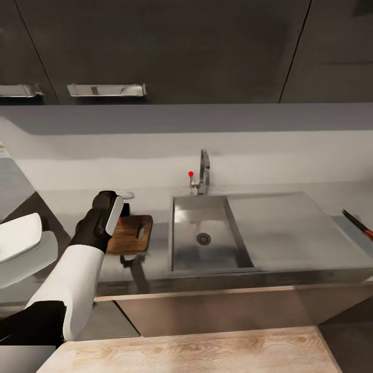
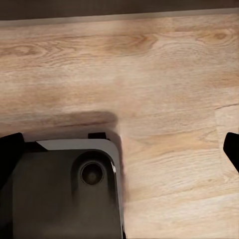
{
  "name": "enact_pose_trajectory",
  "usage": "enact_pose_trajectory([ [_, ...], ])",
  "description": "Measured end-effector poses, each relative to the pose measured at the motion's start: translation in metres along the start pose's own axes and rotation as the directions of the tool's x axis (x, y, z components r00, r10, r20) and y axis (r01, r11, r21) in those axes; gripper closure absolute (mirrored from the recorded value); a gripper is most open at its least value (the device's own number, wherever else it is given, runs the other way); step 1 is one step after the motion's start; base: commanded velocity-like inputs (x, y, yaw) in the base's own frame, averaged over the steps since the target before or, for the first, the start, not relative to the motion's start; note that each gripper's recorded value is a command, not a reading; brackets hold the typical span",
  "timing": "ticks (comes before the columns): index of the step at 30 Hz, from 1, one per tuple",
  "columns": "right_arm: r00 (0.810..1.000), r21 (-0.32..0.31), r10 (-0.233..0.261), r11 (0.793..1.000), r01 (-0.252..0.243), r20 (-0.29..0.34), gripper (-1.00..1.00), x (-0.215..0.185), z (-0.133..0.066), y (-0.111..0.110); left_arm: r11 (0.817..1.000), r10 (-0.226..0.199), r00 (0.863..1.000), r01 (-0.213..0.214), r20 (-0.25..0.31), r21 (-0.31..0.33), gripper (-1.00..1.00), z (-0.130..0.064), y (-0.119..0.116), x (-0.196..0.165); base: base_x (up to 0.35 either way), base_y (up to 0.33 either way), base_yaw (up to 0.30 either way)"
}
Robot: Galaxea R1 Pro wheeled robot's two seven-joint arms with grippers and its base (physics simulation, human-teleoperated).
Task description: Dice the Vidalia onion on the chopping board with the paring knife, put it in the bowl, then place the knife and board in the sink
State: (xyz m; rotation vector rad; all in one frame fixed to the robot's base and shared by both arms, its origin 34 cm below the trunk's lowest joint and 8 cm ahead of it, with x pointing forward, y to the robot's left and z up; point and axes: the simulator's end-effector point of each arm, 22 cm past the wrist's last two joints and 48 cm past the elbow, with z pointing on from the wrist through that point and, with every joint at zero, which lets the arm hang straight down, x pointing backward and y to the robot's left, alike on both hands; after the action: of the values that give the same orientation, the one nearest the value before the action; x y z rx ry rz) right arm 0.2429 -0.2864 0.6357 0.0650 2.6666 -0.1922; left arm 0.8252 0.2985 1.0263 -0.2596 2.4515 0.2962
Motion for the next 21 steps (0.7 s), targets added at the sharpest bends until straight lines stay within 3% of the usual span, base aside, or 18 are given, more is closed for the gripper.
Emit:
enact_pose_trajectory([
  [4,1.0,0.0,0.0,1.0,0.0,0.0,-1.0,0.0,0.0,0.0,1.0,0.002,1.0,-0.002,-0.004,0.0,1.0,0.001,0.0,0.001,0.078,0.146,0.0],
  [10,1.0,0.0,0.0,1.0,0.0,0.0,-1.0,0.0,0.0,0.0,1.0,0.022,0.998,-0.022,-0.06,-0.004,1.0,0.013,-0.003,0.023,-0.001,0.013,0.0],
  [21,1.0,0.0,0.0,1.0,0.0,0.0,-1.0,0.0,0.0,0.0,1.0,0.024,0.997,-0.025,-0.067,-0.005,1.0,0.015,-0.003,0.025,-0.1,0.0,0.0],
])
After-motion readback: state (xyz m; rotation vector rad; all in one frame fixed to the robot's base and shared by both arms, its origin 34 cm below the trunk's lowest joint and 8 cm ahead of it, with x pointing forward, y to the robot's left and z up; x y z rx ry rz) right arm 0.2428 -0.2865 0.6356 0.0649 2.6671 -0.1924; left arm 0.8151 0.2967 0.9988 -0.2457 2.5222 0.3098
